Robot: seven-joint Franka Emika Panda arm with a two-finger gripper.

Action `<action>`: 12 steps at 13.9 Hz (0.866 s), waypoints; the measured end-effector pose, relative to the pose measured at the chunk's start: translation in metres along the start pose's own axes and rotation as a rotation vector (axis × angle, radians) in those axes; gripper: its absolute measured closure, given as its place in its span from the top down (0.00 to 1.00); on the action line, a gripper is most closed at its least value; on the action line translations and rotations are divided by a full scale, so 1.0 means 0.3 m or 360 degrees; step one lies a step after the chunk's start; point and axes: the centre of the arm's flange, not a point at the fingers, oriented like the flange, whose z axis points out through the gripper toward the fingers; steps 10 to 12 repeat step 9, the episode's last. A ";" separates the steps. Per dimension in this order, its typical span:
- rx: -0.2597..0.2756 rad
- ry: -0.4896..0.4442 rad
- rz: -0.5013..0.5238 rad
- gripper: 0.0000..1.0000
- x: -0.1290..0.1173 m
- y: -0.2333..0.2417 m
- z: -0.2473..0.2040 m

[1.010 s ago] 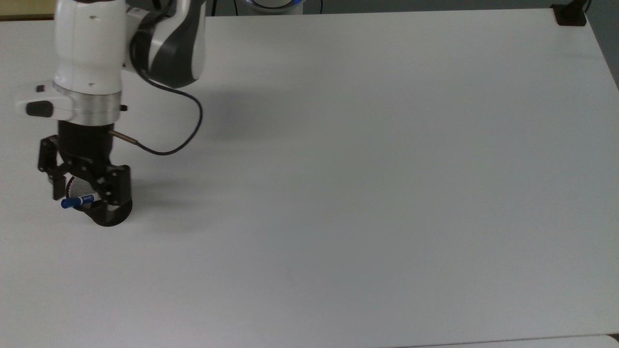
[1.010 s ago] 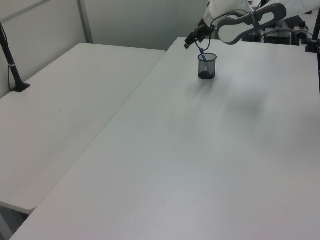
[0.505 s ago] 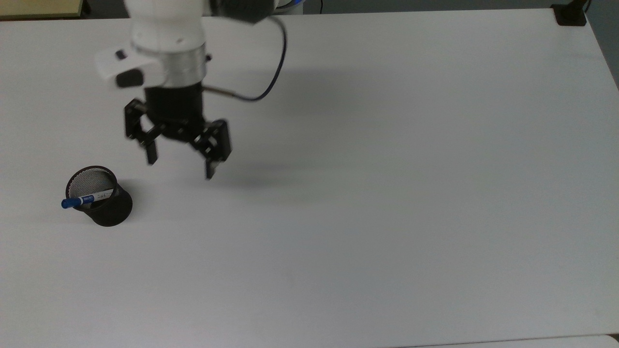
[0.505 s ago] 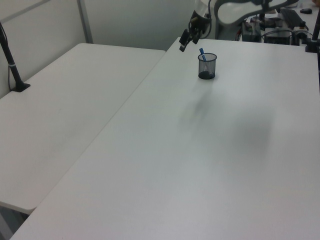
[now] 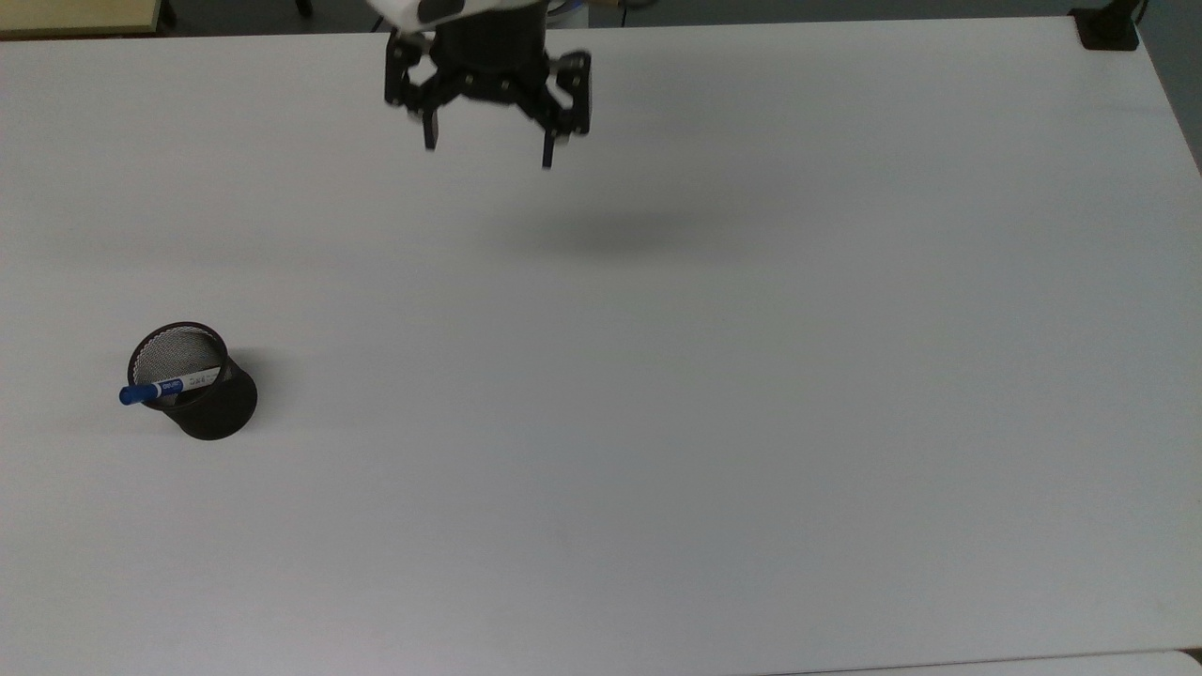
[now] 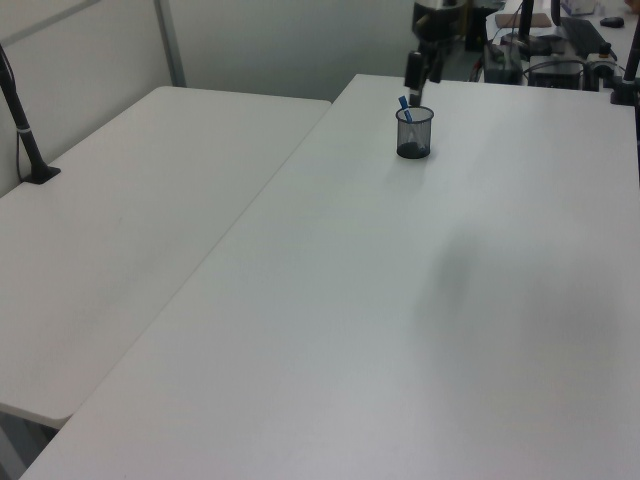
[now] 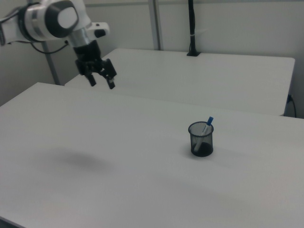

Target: Insert the marker

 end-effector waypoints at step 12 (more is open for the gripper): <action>0.0104 -0.0207 0.0002 1.00 -0.159 0.027 -0.063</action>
